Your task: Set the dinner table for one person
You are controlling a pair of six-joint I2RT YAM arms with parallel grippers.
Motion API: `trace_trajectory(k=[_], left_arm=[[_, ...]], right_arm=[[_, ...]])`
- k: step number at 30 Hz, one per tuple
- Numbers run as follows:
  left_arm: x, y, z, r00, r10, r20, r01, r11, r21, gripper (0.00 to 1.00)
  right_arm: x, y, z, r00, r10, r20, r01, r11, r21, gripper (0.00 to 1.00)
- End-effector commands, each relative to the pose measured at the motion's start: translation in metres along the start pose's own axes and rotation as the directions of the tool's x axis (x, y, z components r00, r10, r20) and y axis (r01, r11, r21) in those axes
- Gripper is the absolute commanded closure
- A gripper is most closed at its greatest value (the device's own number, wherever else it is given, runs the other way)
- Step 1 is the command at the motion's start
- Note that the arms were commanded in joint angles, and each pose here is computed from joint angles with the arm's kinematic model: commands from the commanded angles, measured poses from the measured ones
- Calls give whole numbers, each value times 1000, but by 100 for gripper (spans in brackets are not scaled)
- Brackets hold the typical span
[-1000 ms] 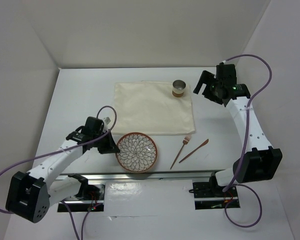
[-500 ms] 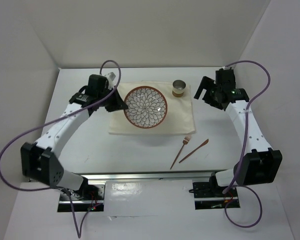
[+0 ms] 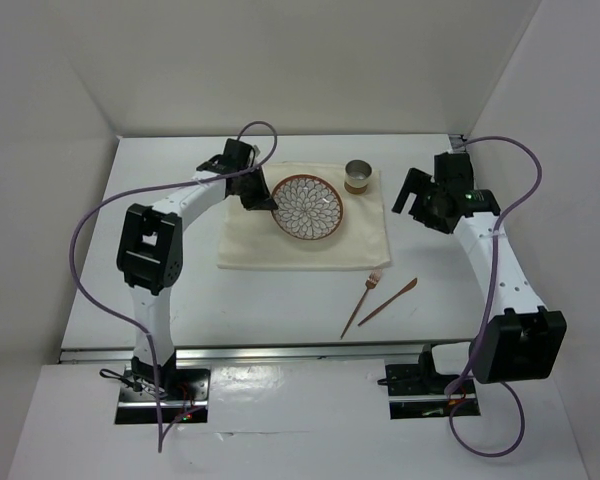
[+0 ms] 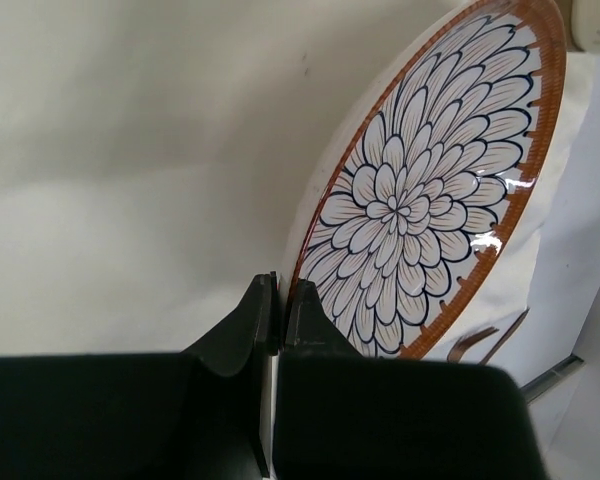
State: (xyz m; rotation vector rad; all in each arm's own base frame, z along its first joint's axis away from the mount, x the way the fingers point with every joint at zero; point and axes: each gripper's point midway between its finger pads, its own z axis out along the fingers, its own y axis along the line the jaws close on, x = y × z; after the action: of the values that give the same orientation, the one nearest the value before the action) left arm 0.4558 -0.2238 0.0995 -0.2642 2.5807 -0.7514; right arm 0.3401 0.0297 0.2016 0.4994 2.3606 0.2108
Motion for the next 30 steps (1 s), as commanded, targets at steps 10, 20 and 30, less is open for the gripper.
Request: trace_trajectory(k=[10,20,30], left_arm=[[-27,-45,16,1000,-22,12,19,978,208,100],[-8,-26,21,996,-85,-21,87,984,157,94],[-14,-22,-10,999,-23,40,21,999,46,41]], right_arm=[[42,-17,2,996,1,-91,0,1000,16,3],[53,-17,4,991,30,-128,-29,1000,12,3],[75,-14,-2,982,41,-185,-47,998,-30,1]])
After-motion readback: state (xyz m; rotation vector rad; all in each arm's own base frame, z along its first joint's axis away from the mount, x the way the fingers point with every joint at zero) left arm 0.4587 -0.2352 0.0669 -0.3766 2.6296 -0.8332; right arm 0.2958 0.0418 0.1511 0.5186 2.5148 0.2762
